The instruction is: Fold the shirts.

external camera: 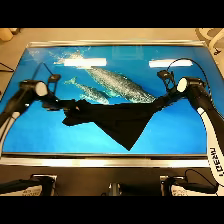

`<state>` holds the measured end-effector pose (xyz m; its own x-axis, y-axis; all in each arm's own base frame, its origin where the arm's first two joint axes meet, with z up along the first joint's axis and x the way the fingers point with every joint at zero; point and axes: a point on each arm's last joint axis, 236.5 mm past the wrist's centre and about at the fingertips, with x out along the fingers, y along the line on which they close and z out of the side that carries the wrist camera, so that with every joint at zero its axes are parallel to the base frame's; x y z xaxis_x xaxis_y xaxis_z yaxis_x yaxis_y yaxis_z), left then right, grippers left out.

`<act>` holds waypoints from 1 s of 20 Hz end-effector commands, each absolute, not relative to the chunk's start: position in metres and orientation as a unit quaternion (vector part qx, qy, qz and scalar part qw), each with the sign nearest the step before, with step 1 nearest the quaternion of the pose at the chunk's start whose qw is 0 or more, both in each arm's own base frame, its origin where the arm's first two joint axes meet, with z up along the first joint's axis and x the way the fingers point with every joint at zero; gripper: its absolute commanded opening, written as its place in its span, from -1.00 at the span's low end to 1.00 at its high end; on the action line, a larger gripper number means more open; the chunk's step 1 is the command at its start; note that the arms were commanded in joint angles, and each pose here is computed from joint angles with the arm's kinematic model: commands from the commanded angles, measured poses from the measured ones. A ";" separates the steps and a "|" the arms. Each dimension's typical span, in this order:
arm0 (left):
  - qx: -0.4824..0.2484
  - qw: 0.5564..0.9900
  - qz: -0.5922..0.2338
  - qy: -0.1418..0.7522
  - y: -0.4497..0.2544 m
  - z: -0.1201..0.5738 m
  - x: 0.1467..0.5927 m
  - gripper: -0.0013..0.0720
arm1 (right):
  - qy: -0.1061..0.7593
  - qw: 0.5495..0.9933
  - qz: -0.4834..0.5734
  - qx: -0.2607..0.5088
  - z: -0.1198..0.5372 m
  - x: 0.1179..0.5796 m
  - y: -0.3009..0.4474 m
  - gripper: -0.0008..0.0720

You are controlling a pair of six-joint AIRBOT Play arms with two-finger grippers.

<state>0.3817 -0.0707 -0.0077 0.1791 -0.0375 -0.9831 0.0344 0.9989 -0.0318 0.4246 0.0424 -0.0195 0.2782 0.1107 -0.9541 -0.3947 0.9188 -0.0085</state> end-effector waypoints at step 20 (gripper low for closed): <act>-0.206 0.717 -0.162 0.646 -0.206 -0.068 0.304 0.72 | 0.597 0.771 0.177 -0.134 -0.023 0.412 0.043 -0.92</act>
<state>0.3008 -0.1618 -0.0742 0.0744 -0.4224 -0.9033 -0.0448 0.9035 -0.4262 0.4146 0.0429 -0.0228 0.2347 0.1126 -0.9655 -0.4319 0.9019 0.0002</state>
